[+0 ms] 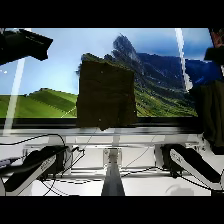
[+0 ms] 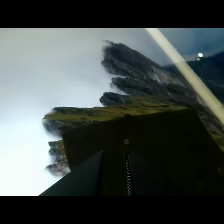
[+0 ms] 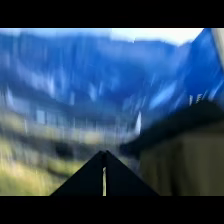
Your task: Fold the clothes and pants, and hang the long-sleeved shirts on hangers.
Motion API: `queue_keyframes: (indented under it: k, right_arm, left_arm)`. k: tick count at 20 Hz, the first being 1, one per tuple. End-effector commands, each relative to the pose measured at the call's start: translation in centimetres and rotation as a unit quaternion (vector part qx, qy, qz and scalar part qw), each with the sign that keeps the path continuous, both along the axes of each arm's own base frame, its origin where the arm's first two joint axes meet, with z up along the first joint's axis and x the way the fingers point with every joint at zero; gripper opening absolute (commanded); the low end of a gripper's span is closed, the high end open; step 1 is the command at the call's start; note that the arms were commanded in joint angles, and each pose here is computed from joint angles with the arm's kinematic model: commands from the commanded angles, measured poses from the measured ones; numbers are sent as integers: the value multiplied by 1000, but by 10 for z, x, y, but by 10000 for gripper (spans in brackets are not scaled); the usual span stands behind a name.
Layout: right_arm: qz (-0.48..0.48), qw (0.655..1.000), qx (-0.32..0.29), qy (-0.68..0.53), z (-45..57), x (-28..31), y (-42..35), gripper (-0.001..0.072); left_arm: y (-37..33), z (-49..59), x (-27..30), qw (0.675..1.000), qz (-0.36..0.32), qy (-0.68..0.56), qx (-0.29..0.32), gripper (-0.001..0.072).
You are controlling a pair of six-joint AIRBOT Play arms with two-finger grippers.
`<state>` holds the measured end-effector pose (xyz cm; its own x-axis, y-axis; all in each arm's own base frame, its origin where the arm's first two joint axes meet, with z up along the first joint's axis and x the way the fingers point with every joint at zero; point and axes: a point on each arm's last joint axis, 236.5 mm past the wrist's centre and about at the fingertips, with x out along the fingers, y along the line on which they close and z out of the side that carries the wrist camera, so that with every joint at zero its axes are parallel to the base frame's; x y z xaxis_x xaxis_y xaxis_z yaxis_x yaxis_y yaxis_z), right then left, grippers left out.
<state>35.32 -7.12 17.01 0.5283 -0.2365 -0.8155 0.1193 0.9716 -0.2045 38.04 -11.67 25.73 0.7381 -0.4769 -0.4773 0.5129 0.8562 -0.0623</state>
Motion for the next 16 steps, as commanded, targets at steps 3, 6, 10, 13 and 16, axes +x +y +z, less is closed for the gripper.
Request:
queue_keyframes:
  k: [3,6,10,13,16]
  right_arm:
    - [219,918,245,221,-164,-92,127,31]
    - [264,860,358,249,-203,-138,180,35]
    - [137,883,374,248,-256,-146,174,496]
    - [109,867,408,263,-266,-154,185,498]
    - [76,836,465,281,-270,-152,203,586]
  left_arm:
    - [15,-28,-13,997,17,63,33,18]
    - [36,-46,-18,992,41,93,78,20]
    - [103,-124,-48,953,132,232,145,18]
    - [130,-205,-92,915,149,356,114,18]
    - [120,-268,-134,885,143,442,26,290]
